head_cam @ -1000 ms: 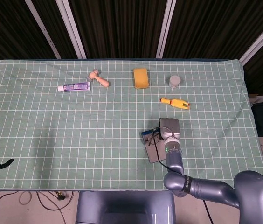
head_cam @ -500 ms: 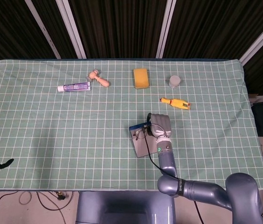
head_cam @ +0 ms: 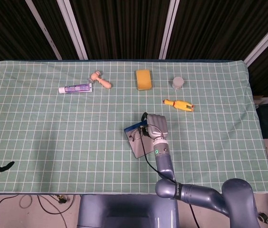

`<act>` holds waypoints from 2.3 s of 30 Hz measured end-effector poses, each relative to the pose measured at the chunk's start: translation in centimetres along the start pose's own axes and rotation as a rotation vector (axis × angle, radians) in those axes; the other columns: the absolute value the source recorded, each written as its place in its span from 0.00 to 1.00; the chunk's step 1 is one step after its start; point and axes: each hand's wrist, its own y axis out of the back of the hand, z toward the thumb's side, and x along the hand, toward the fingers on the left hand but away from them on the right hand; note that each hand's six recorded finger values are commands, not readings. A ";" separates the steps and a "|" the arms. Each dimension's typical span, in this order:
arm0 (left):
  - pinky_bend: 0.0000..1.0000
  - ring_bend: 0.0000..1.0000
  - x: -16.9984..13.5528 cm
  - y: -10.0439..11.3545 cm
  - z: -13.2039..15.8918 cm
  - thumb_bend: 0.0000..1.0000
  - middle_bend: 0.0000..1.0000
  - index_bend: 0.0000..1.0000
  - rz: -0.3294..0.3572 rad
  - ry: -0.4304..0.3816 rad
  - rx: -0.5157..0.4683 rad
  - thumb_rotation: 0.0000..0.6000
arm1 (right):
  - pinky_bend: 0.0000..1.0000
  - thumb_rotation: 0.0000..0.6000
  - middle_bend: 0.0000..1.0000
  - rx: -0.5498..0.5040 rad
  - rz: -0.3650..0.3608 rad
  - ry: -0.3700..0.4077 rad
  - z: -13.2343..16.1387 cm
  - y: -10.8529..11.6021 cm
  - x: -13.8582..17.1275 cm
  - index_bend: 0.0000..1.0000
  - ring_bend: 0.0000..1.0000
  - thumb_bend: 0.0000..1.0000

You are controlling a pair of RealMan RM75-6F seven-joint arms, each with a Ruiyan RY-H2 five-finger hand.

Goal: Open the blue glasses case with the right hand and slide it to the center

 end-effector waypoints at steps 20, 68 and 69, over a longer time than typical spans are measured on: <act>0.00 0.00 0.1 -0.1 0.1 0.00 0.00 0.00 -0.006 0.001 -0.010 1.00 | 1.00 1.00 0.92 -0.061 -0.090 -0.005 0.5 0.1 -1.5 0.56 1.00 0.50; 0.00 0.00 0.2 -0.2 0.0 0.00 0.00 0.00 -0.012 0.010 -0.019 1.00 | 1.00 1.00 0.92 -0.103 -0.194 -0.016 1.8 0.7 -3.9 0.55 0.99 0.49; 0.00 0.00 0.2 -0.2 0.0 0.00 0.00 0.00 -0.013 0.010 -0.020 1.00 | 1.00 1.00 0.92 -0.100 -0.195 -0.015 2.0 0.7 -4.1 0.55 0.99 0.49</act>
